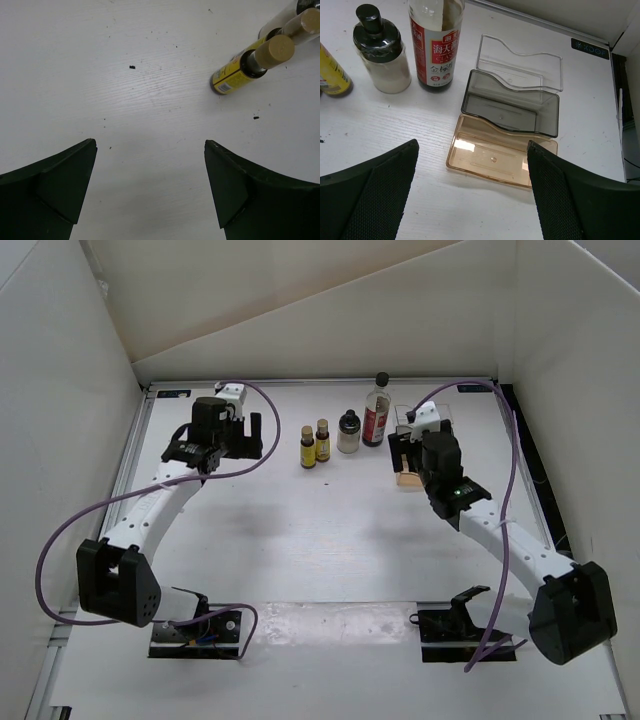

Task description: Organize the condiment bottles

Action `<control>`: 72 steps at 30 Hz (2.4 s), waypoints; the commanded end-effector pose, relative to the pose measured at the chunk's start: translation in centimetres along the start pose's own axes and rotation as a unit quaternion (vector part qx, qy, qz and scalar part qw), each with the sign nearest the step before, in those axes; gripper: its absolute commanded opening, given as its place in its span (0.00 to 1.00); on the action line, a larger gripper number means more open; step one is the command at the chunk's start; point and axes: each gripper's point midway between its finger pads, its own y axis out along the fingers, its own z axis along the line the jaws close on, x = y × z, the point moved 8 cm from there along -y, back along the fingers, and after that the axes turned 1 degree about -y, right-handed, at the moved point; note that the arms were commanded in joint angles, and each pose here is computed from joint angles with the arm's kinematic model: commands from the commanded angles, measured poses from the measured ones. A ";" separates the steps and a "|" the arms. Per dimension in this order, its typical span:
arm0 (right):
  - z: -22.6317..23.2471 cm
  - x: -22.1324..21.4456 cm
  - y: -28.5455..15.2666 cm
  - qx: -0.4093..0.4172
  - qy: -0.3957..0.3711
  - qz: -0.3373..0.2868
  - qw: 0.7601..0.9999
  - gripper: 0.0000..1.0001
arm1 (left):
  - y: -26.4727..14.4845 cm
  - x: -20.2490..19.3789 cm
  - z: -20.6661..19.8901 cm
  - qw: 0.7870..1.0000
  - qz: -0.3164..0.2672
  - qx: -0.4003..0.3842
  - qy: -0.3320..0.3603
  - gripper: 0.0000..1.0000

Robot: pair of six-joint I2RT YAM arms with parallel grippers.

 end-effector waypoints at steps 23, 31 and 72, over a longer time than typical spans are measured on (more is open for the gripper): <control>0.3 5.7 7.8 0.152 0.030 -0.124 0.980 0.90 | 1.1 1.5 1.1 0.997 -0.068 0.030 0.037 1.00; -1.1 7.2 9.3 0.217 0.070 -0.189 0.955 0.90 | 1.9 1.6 1.3 0.996 -0.064 0.038 0.057 1.00; 1.0 8.0 19.3 0.302 0.069 -0.196 0.931 0.67 | 7.0 1.9 2.5 0.998 -0.034 0.039 0.045 1.00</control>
